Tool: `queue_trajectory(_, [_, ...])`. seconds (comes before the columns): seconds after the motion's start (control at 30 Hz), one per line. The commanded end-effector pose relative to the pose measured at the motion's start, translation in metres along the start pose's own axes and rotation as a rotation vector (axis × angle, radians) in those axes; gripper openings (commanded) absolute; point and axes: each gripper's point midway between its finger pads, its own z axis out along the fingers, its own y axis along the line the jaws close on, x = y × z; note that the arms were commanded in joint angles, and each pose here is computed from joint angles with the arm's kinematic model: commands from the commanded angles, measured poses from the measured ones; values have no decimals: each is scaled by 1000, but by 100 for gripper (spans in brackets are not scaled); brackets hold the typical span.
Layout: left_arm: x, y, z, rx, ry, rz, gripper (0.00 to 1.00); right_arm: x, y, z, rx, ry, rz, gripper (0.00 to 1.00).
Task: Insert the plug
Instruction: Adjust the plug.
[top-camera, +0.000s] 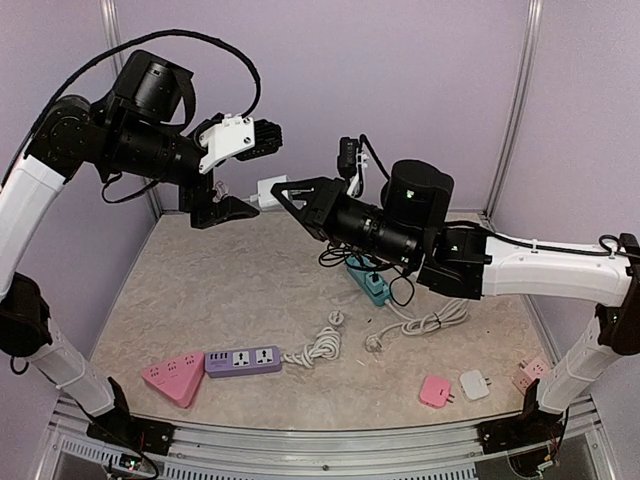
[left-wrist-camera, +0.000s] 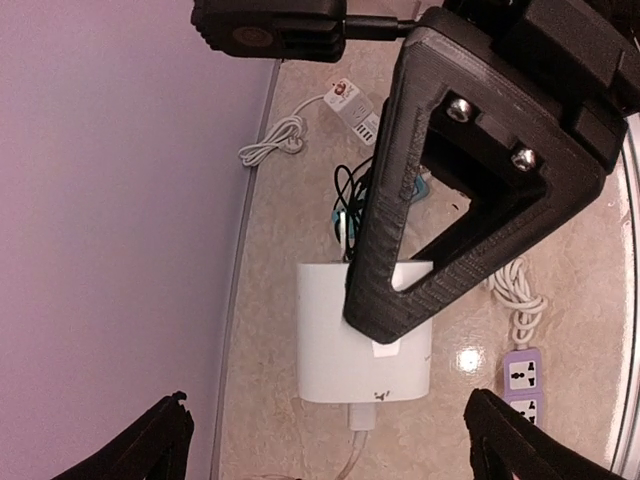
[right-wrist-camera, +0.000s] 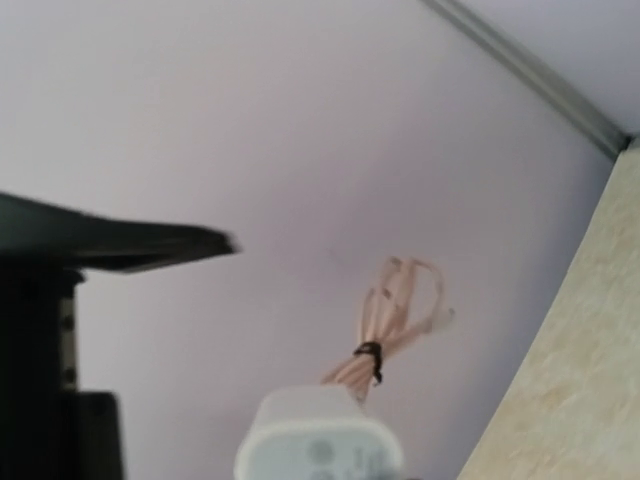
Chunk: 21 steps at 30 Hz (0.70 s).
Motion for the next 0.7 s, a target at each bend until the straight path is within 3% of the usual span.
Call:
queue_trajectory(0.0, [-7,-12,12,56,-23,37,89,3,14,5,-54,37,58,0])
queue_trajectory(0.33, [-11,-27,25,123,-40,29,62,2,18,6,-70,37,72,0])
queue_trajectory(0.47, [-12,-31,27,146,-47,22,56,3,21,6,-85,44,83,0])
queue_trajectory(0.67, [-12,-33,28,156,-46,15,29,1,22,3,-90,45,85,0])
